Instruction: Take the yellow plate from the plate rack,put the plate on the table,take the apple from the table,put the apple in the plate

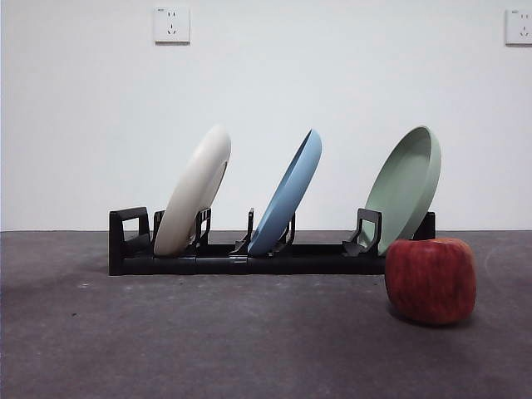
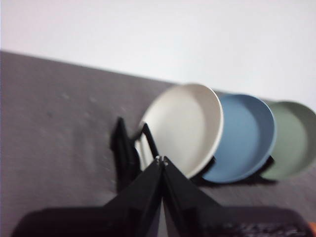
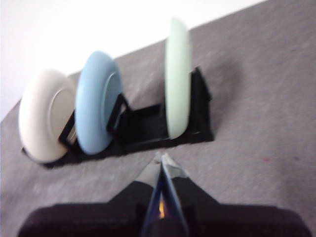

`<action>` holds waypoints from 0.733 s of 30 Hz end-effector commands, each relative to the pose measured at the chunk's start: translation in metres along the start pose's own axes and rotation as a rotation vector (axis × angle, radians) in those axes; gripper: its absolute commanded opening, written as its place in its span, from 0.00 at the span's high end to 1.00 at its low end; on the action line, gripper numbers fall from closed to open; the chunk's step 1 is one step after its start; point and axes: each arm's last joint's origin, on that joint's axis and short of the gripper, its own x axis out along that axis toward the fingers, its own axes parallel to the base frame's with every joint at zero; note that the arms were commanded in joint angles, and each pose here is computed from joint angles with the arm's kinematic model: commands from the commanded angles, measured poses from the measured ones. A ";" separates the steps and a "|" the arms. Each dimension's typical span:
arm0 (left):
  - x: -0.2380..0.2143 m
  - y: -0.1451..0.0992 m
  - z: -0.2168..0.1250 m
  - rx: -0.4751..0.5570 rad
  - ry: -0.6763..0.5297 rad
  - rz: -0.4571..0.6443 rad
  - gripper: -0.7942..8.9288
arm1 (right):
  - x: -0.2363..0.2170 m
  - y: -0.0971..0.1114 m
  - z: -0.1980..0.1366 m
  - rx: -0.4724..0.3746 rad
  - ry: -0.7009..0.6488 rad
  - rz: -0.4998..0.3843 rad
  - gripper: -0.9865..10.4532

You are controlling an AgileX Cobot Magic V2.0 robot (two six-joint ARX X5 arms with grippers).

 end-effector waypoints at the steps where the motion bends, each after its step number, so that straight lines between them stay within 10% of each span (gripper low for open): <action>1: 0.020 0.003 0.009 -0.033 0.093 -0.053 0.92 | 0.011 0.005 0.018 -0.060 0.071 0.030 0.93; 9: 0.076 -0.001 0.033 -0.092 0.305 -0.206 0.82 | 0.040 0.014 0.054 -0.099 0.174 0.135 0.88; 14: 0.108 -0.021 0.049 -0.058 0.374 -0.244 0.65 | 0.052 0.015 0.063 -0.092 0.199 0.127 0.58; 22: 0.179 -0.071 0.075 0.090 0.445 -0.198 0.65 | 0.056 0.013 0.061 -0.084 0.222 0.119 0.58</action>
